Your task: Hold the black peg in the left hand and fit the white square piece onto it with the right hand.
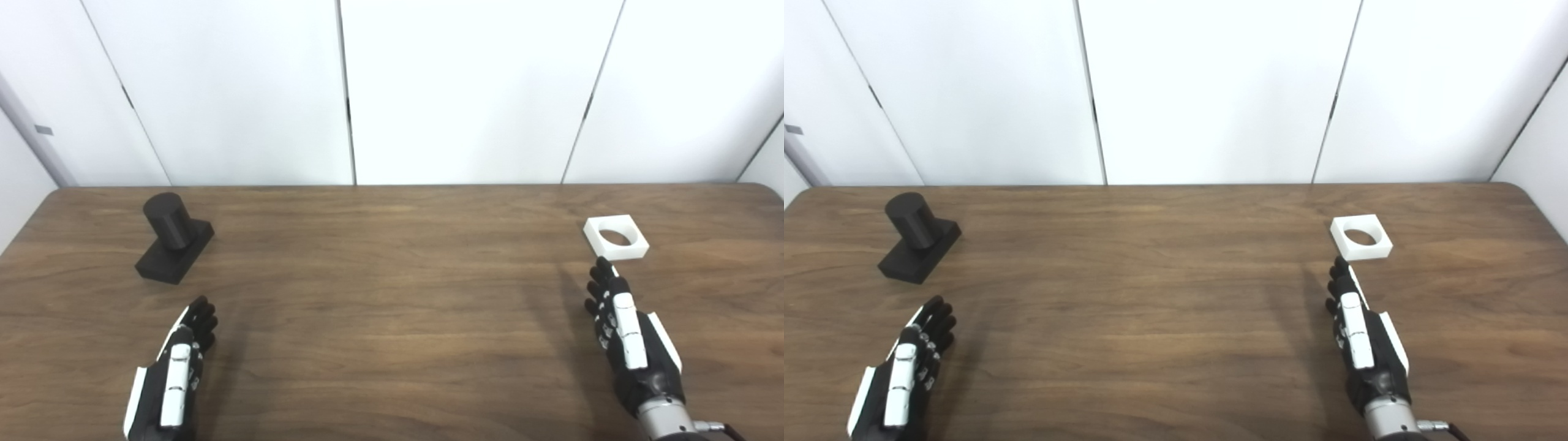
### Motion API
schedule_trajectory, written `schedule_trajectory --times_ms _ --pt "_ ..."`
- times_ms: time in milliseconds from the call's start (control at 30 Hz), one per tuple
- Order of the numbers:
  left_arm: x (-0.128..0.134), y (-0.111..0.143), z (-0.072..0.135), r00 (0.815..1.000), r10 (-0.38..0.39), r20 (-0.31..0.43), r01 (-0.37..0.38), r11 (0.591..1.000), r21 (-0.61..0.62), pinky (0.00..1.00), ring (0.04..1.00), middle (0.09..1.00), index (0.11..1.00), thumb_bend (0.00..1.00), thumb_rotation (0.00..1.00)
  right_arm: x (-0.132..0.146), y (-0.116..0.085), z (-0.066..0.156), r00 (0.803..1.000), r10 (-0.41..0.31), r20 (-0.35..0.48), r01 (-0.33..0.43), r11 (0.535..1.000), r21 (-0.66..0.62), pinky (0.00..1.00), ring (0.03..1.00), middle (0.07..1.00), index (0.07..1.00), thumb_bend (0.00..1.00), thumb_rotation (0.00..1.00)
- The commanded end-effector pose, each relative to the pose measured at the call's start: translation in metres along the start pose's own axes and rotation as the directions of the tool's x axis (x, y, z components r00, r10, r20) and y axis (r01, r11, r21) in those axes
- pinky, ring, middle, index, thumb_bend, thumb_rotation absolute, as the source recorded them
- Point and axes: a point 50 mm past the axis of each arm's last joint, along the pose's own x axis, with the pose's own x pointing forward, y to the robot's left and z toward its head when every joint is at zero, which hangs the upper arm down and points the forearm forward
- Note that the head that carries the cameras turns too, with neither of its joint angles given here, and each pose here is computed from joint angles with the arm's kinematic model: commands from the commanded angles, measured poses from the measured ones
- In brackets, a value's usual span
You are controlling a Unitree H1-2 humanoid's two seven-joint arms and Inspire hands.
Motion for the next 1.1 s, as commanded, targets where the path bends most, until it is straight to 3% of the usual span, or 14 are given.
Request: schedule_trajectory --times_ms 0,567,867,933,1067 --pt "0.009 -0.008 0.013 0.998 -0.002 0.069 0.003 1.000 -0.002 0.95 0.944 0.927 0.912 0.54 0.89 -0.019 -0.008 -0.004 1.000 -0.010 0.002 0.010 1.000 -0.013 1.00 1.000 1.000 1.000 0.51 1.00" --pt "0.006 -0.011 0.010 0.998 -0.012 0.058 0.012 1.000 -0.003 0.96 0.946 0.937 0.920 0.53 0.89 -0.022 -0.011 -0.005 1.000 -0.025 0.000 0.025 0.999 -0.032 1.00 1.000 1.000 1.000 0.50 1.00" --pt "-0.001 -0.025 0.000 0.999 -0.023 0.033 0.024 0.999 -0.021 0.95 0.961 0.951 0.915 0.53 0.83 -0.025 -0.018 -0.004 1.000 -0.013 -0.007 0.013 1.000 -0.014 1.00 1.000 1.000 1.000 0.44 1.00" --pt "-0.002 -0.029 -0.001 0.999 -0.015 0.032 0.016 0.999 -0.032 0.93 0.955 0.945 0.905 0.54 0.77 -0.024 -0.019 -0.003 1.000 -0.015 -0.004 0.015 1.000 -0.009 1.00 1.000 1.000 1.000 0.45 1.00" --pt "-0.004 -0.035 -0.005 0.999 -0.018 0.031 0.019 1.000 -0.020 0.93 0.952 0.943 0.906 0.55 0.75 -0.023 -0.020 -0.004 1.000 0.004 0.008 -0.004 1.000 -0.014 1.00 1.000 1.000 1.000 0.47 1.00"
